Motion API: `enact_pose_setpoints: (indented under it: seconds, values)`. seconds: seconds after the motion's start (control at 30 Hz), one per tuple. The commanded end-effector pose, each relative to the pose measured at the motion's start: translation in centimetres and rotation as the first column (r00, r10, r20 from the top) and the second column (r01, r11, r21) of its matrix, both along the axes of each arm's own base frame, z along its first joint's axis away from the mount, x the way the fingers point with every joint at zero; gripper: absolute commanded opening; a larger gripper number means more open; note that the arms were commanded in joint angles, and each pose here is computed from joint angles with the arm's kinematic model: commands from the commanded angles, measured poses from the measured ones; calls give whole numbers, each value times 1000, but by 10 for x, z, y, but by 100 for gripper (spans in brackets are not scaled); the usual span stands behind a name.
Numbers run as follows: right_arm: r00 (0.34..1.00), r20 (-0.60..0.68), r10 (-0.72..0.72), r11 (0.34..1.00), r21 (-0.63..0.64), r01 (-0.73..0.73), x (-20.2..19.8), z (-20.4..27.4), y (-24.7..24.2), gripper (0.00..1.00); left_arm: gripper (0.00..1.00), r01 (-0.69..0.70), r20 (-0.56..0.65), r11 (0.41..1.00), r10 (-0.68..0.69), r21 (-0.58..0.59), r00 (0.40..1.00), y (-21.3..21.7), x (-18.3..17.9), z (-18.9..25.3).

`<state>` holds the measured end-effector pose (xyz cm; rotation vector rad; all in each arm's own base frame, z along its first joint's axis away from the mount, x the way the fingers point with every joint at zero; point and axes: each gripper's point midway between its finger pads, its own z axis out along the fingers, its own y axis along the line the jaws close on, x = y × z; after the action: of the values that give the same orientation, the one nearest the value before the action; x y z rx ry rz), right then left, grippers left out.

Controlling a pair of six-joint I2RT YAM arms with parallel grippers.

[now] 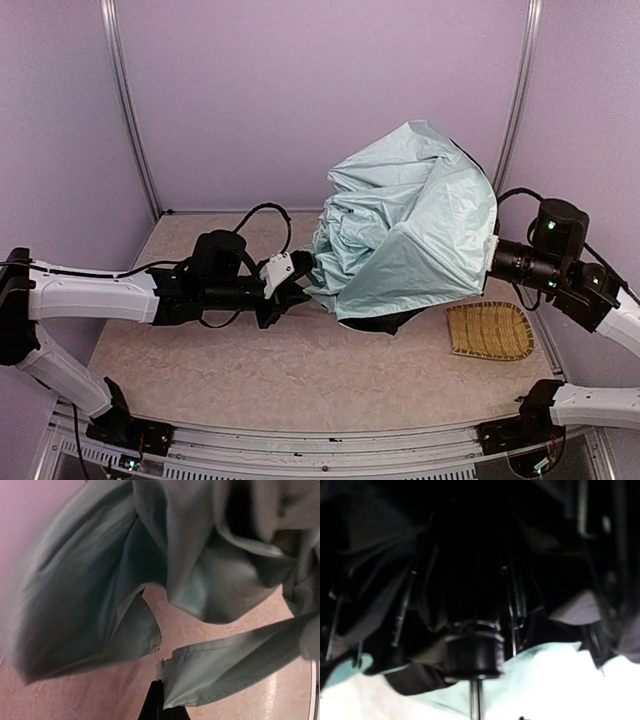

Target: Put away the umbrella

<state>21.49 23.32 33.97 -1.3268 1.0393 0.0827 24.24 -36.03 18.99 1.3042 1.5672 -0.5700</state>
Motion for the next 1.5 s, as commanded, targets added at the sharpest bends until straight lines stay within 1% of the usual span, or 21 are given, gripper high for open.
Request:
enact_pose_setpoints:
  seconds: [0.0,0.1,0.2,0.37,0.5,0.6,0.73,0.83,0.97,1.0,1.03,1.1,1.17,1.23,1.27,1.3,1.33,1.4,1.47]
  values:
    - [983,85,161,983,72,-167,-27,21,24,0,0,47,99,999,-47,-2,994,-21,20,-8]
    - [976,51,213,976,28,-215,-32,1,41,0,0,2,141,1000,0,-17,990,-26,45,-14]
    - [963,14,270,961,-62,-268,-41,-34,57,0,0,-11,193,998,23,-66,981,-24,63,-8]
    - [955,-83,283,926,-236,-295,-54,-109,67,0,0,-17,289,999,30,-48,957,-22,75,-15]
    - [941,-169,293,899,-286,-332,-71,-159,74,0,0,-14,345,1000,19,-17,938,-28,77,-28]
    - [935,-225,273,877,-342,-338,-78,-194,85,0,0,-21,383,1000,17,7,924,-37,75,-39]
    - [927,-303,220,848,-411,-335,-83,-235,97,0,0,-77,434,997,59,26,899,-39,81,-47]
    - [920,-361,155,831,-456,-319,-80,-263,97,0,0,-127,436,991,100,33,894,-30,90,-53]
    - [915,-389,107,802,-511,-310,-79,-291,90,0,0,-213,424,977,182,27,887,-12,110,-54]
    - [914,-393,101,798,-517,-311,-78,-295,90,0,4,-247,423,969,213,28,881,-6,117,-54]
    - [913,-396,96,791,-526,-312,-78,-300,89,0,13,-291,420,956,254,25,871,0,126,-54]
    - [911,-405,83,780,-542,-312,-76,-309,86,0,36,-403,404,915,360,24,841,15,149,-56]
    - [909,-414,55,764,-568,-305,-73,-319,81,0,57,-543,378,840,497,17,781,37,177,-57]
    - [906,-423,19,751,-592,-292,-68,-326,79,0,71,-672,349,741,631,-5,693,64,203,-51]
    - [902,-433,2,750,-596,-288,-66,-328,79,0,76,-726,335,687,689,-17,643,77,213,-46]
    - [896,-444,-10,749,-597,-287,-65,-330,80,0,79,-753,321,657,722,-40,613,85,218,-35]
    - [893,-450,-11,750,-594,-290,-64,-329,81,0,81,-766,308,639,743,-63,594,90,219,-24]
    - [889,-457,-5,755,-585,-297,-64,-329,82,0,82,-755,284,646,749,-112,598,90,210,0]
    - [888,-460,-2,760,-578,-297,-62,-328,84,0,85,-729,271,664,742,-166,614,86,190,28]
